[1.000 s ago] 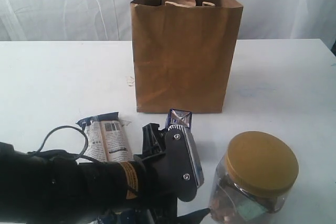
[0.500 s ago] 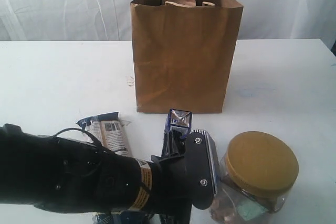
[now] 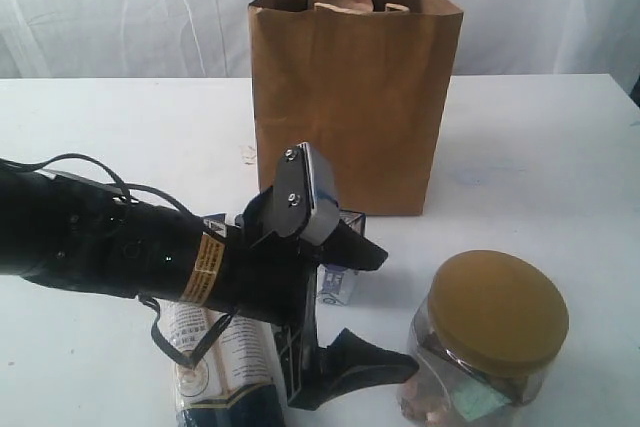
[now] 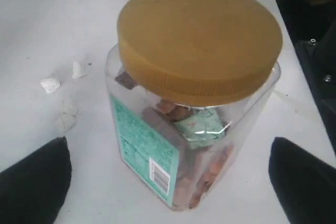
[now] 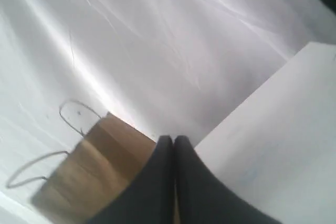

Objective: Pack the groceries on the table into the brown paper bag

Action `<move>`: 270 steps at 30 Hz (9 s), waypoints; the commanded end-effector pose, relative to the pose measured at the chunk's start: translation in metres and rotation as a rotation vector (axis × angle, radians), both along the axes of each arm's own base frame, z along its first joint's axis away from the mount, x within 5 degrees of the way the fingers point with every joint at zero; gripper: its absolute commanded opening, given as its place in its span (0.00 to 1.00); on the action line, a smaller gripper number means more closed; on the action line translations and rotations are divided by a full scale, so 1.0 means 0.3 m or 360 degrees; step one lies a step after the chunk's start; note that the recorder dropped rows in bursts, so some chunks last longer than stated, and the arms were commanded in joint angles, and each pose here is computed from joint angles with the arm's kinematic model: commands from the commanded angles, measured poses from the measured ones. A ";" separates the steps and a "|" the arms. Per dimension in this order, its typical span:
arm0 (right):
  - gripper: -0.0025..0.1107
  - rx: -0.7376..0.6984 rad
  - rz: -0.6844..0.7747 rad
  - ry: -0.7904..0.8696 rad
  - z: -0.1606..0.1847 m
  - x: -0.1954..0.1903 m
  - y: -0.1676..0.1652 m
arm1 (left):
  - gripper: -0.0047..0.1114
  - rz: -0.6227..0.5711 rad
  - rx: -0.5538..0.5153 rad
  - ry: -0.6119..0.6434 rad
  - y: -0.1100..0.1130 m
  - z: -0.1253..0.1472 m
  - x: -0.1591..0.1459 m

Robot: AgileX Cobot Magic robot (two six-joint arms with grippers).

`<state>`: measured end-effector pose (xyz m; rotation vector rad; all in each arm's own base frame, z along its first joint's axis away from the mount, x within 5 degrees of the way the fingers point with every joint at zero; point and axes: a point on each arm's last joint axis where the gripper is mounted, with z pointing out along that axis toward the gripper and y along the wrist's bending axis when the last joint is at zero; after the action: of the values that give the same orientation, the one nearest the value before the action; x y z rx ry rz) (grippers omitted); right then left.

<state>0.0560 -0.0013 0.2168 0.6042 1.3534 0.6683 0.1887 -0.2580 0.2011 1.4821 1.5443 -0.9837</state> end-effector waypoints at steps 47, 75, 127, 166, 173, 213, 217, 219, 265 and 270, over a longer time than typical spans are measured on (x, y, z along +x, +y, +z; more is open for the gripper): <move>0.02 0.0048 0.1302 0.1041 -0.151 0.045 0.222 | 0.94 0.0122 -0.0039 -0.0428 0.006 0.026 0.056; 0.02 -0.0218 0.0659 0.0961 -0.128 0.137 0.119 | 0.94 -0.0039 0.0147 -0.0407 -0.061 -0.121 0.117; 0.02 -0.0539 0.0555 0.1099 -0.012 0.429 0.108 | 0.94 -0.0180 0.0064 -0.0233 -0.187 -0.155 0.193; 0.02 -0.1754 0.0468 0.0375 0.084 0.154 0.076 | 0.04 0.0041 -0.0150 -0.0330 -0.131 0.250 0.103; 0.02 -0.1748 0.0393 0.0197 0.121 0.099 0.077 | 0.04 0.0087 -0.0383 -0.0441 -0.042 0.480 0.015; 0.02 -0.1726 0.0604 0.0210 0.102 0.083 0.107 | 0.04 0.0659 0.0140 -0.1766 -0.092 0.649 0.454; 0.02 -0.1726 0.0611 0.0210 0.101 0.083 0.108 | 0.04 0.0700 0.0156 -0.1738 -0.091 0.643 0.463; 0.02 -0.1726 0.0611 0.0210 0.101 0.083 0.108 | 0.04 0.0713 0.0172 -0.1731 -0.091 0.637 0.469; 0.02 -0.1722 0.0615 0.0210 0.101 0.083 0.108 | 0.36 0.0980 0.0206 -0.1517 -0.062 0.623 0.498; 0.02 -0.1722 0.0618 0.0210 0.100 0.082 0.109 | 0.44 0.1108 0.0125 -0.1282 -0.059 0.603 0.508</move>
<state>0.0814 0.0308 0.2477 -0.5009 1.7258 0.1045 0.3413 -0.2774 0.3781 1.0961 1.2766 0.1251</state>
